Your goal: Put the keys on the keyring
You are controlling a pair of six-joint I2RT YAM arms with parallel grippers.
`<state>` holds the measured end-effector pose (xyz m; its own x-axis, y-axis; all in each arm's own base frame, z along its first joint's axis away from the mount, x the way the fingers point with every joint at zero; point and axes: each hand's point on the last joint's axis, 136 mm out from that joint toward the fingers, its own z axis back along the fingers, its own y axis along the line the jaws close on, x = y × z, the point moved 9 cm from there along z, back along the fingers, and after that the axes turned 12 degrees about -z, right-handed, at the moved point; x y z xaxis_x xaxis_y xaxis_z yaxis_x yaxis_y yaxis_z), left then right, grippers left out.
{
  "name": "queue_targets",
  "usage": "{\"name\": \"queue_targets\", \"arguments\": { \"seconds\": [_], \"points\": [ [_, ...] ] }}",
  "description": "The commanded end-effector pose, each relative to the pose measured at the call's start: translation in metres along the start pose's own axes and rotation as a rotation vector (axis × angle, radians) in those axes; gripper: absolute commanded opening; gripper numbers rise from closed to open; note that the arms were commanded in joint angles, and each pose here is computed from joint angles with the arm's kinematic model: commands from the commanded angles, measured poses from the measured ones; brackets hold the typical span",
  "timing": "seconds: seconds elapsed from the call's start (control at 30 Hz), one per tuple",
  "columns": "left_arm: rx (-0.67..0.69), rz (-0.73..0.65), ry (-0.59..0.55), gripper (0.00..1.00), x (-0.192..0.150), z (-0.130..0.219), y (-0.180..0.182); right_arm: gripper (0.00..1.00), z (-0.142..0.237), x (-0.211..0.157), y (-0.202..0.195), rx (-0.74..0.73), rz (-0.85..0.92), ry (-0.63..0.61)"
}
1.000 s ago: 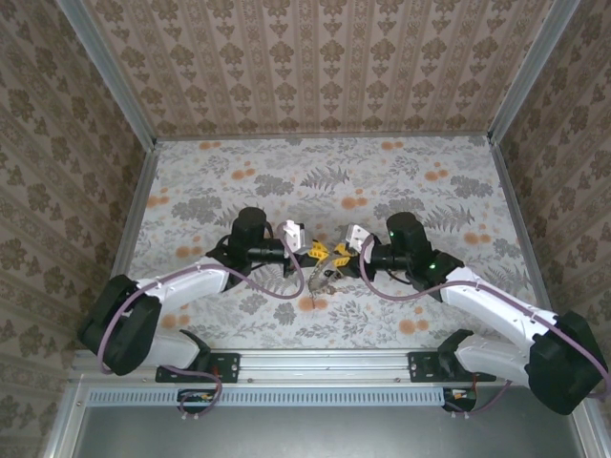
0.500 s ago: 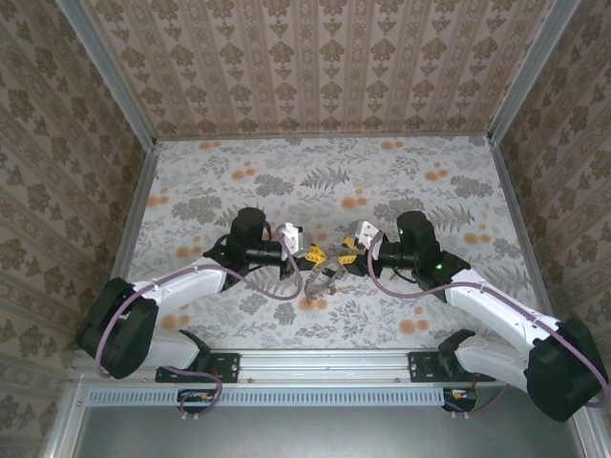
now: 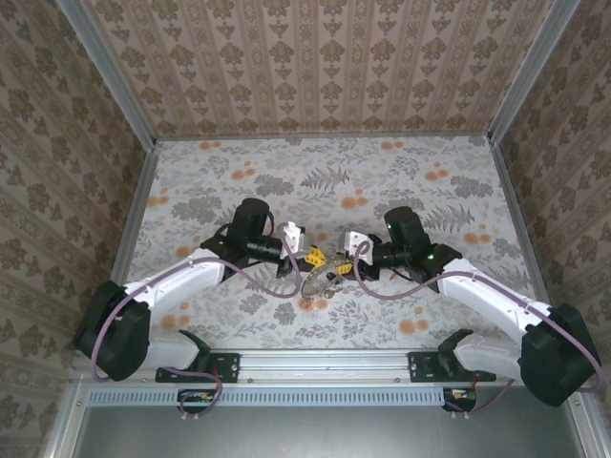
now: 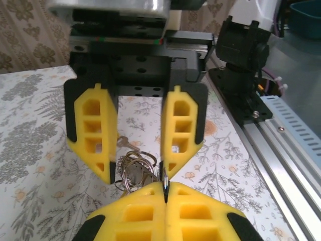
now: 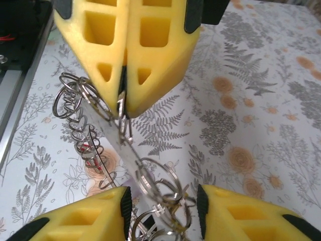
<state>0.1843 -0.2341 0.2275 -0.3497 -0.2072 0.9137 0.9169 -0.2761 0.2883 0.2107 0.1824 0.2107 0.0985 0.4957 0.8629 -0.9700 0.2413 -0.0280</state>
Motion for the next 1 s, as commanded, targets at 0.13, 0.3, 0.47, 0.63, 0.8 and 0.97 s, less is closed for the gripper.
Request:
{"name": "queue_targets", "arguments": {
  "seconds": [0.13, 0.3, 0.47, 0.63, 0.8, 0.97],
  "points": [
    [-0.076, -0.1, -0.034, 0.0, 0.022, 0.01, -0.002, 0.08, -0.008, 0.009, 0.008, 0.184, 0.051, -0.003],
    [-0.099, -0.134, 0.025, 0.0, 0.023, 0.015, -0.006, 0.0, -0.004, 0.012, 0.013, 0.232, 0.038, -0.004],
    [-0.123, -0.163, 0.078, 0.0, 0.023, 0.02, -0.008, 0.0, 0.001, 0.019, 0.017, 0.268, 0.021, -0.037],
    [-0.148, -0.182, 0.088, 0.0, 0.022, 0.023, -0.013, 0.0, 0.004, 0.022, 0.015, 0.263, 0.001, -0.041],
    [-0.161, -0.206, 0.077, 0.0, 0.022, 0.022, -0.014, 0.0, 0.006, 0.025, 0.015, 0.266, -0.023, -0.035],
    [-0.165, -0.226, 0.154, 0.0, 0.019, 0.019, -0.014, 0.0, 0.008, 0.03, 0.013, 0.247, -0.064, -0.028]
  ]
}}
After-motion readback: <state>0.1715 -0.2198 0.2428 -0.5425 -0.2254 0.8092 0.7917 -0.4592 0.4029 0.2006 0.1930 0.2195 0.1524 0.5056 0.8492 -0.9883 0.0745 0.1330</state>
